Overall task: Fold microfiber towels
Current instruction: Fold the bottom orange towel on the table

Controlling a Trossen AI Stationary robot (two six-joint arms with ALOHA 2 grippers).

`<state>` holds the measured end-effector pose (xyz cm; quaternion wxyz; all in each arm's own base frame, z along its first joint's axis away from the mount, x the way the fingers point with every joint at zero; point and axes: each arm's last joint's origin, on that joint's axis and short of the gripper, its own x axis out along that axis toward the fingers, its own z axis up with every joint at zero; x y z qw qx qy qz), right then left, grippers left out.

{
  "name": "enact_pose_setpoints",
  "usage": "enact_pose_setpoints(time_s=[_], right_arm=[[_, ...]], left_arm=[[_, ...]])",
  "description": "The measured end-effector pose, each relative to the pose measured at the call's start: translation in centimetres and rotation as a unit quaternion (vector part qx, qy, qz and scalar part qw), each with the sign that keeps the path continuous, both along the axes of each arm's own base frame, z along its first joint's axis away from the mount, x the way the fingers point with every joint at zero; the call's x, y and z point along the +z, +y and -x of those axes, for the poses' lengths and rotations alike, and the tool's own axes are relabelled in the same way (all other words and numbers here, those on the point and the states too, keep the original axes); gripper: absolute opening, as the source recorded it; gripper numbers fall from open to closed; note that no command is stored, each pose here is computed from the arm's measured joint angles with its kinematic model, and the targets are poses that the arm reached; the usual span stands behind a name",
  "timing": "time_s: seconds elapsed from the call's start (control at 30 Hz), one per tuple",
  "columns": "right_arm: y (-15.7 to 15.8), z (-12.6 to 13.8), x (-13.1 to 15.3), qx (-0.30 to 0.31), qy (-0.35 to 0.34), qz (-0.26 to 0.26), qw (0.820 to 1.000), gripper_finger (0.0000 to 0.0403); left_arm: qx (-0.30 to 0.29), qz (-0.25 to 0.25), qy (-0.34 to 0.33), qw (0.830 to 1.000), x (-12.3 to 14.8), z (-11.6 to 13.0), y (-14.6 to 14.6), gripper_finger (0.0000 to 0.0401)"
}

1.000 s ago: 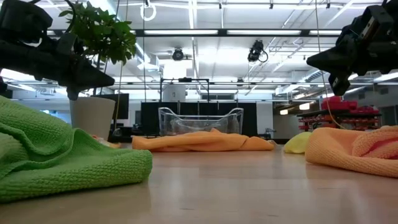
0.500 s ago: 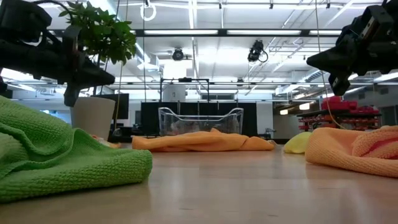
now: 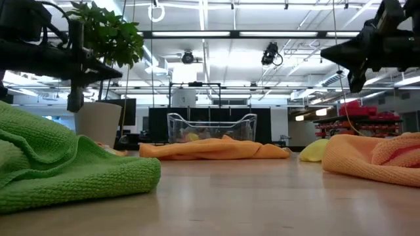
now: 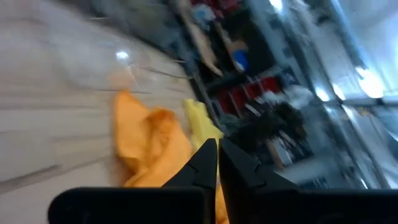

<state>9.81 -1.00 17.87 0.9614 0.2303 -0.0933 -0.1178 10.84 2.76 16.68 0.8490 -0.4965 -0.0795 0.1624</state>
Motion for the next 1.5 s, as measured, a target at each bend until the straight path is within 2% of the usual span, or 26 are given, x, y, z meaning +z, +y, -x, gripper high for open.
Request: enact_pose_setpoints(time_s=[0.17,0.3,0.4,0.5,0.7,0.8,0.9,1.0,1.1,1.3,1.43,1.5], right_arm=[[-0.2,-0.2,1.3,-0.019,0.006,-0.055,0.998,0.0025],[-0.3,-1.4,3.0,-0.028,0.088,-0.100,0.991,0.0025],[-0.5,-2.8,4.6,-0.072,0.183,-0.150,0.969,0.0025],[-0.7,-4.3,6.2,-0.131,0.297,-0.197,0.925,0.0025],[-0.9,-7.4,7.9,-0.228,0.505,-0.249,0.794,0.0030],[-0.8,-9.0,7.9,-0.202,0.575,-0.288,0.739,0.0044],[-0.1,-10.3,7.2,-0.162,0.601,-0.332,0.709,0.0070],[1.7,-10.9,5.9,-0.111,0.616,-0.362,0.691,0.0101],[4.0,-10.8,4.6,-0.078,0.630,-0.363,0.682,0.0133],[7.1,-9.1,1.6,-0.024,0.663,-0.311,0.680,0.0170],[7.5,-7.9,-0.3,-0.011,0.683,-0.277,0.675,0.0173],[7.4,-7.6,-1.2,0.001,0.684,-0.262,0.680,0.0174]], left_arm=[[-0.038,-0.098,0.012,0.994,2.9,-0.3,-0.2,0.0006],[-0.055,-0.163,0.080,0.982,4.5,-1.3,0.0,0.0010],[-0.074,-0.186,0.134,0.971,5.0,-2.2,0.1,0.0015],[-0.110,-0.198,0.160,0.961,5.3,-3.3,0.2,0.0013],[-0.168,-0.200,0.193,0.946,4.9,-5.0,0.3,0.0009],[-0.175,-0.188,0.209,0.943,4.4,-5.5,0.3,0.0020],[-0.186,-0.177,0.215,0.942,4.1,-5.8,0.0,0.0030],[-0.199,-0.174,0.213,0.941,4.0,-6.0,-0.5,0.0032],[-0.212,-0.170,0.206,0.940,4.0,-6.1,-1.1,0.0026],[-0.236,-0.175,0.192,0.936,4.2,-6.3,-2.0,0.0010],[-0.250,-0.174,0.167,0.938,4.3,-7.0,-2.8,0.0012],[-0.251,-0.169,0.160,0.940,4.2,-7.6,-3.2,0.0017]])
